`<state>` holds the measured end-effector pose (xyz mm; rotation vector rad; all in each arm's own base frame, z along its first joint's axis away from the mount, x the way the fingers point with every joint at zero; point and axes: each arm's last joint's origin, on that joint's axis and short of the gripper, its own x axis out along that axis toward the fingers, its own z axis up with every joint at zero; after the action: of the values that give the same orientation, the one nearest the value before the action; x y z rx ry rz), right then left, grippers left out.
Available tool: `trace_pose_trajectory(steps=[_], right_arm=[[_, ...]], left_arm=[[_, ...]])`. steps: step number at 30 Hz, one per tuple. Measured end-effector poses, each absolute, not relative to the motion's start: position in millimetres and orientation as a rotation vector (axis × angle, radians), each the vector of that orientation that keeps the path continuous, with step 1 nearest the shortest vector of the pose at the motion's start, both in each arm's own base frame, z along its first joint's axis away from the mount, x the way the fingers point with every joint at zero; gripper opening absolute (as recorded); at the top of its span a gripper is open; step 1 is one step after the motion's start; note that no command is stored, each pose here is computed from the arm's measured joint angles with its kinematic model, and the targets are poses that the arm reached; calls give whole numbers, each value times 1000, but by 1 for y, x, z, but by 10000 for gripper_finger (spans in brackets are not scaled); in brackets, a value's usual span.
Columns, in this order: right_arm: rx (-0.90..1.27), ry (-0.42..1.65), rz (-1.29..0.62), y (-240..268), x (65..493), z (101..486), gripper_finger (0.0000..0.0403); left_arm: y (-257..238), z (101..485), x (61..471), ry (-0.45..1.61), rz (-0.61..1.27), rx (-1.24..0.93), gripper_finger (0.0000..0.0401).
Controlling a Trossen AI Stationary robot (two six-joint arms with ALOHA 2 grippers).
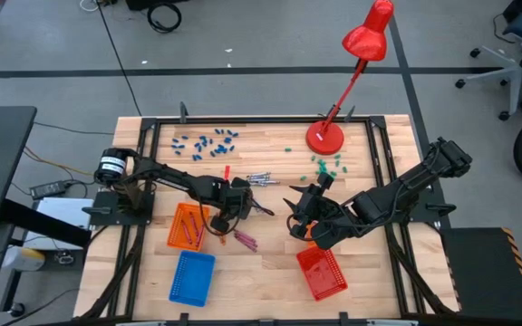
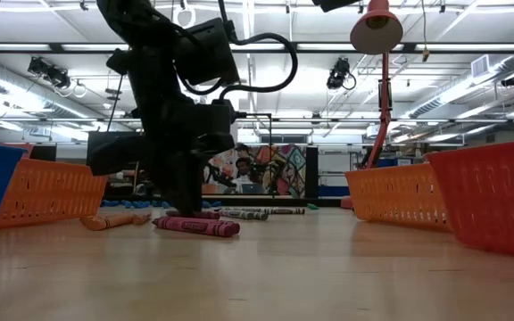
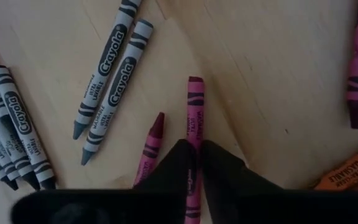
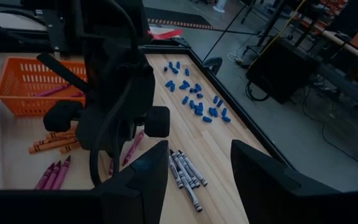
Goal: Sort crayons
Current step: Put the red crayon into the left orange bin
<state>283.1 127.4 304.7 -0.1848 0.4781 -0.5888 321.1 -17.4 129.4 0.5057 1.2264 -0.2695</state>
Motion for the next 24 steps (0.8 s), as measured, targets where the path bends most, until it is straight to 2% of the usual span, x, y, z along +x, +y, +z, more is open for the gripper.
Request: trace_pose_trajectory(steps=[4,13,24], right_arm=[[-184,478,-589,127,283,305,178],[-190,481,-588,127,283,305,178],[-192,483,-589,127,283,304,178]], left_arm=[[-18,130,321,1225,-276,513,16],[-25,141,317,1194,-274,546,31],[-51,179,302,1089,-281,612,33]])
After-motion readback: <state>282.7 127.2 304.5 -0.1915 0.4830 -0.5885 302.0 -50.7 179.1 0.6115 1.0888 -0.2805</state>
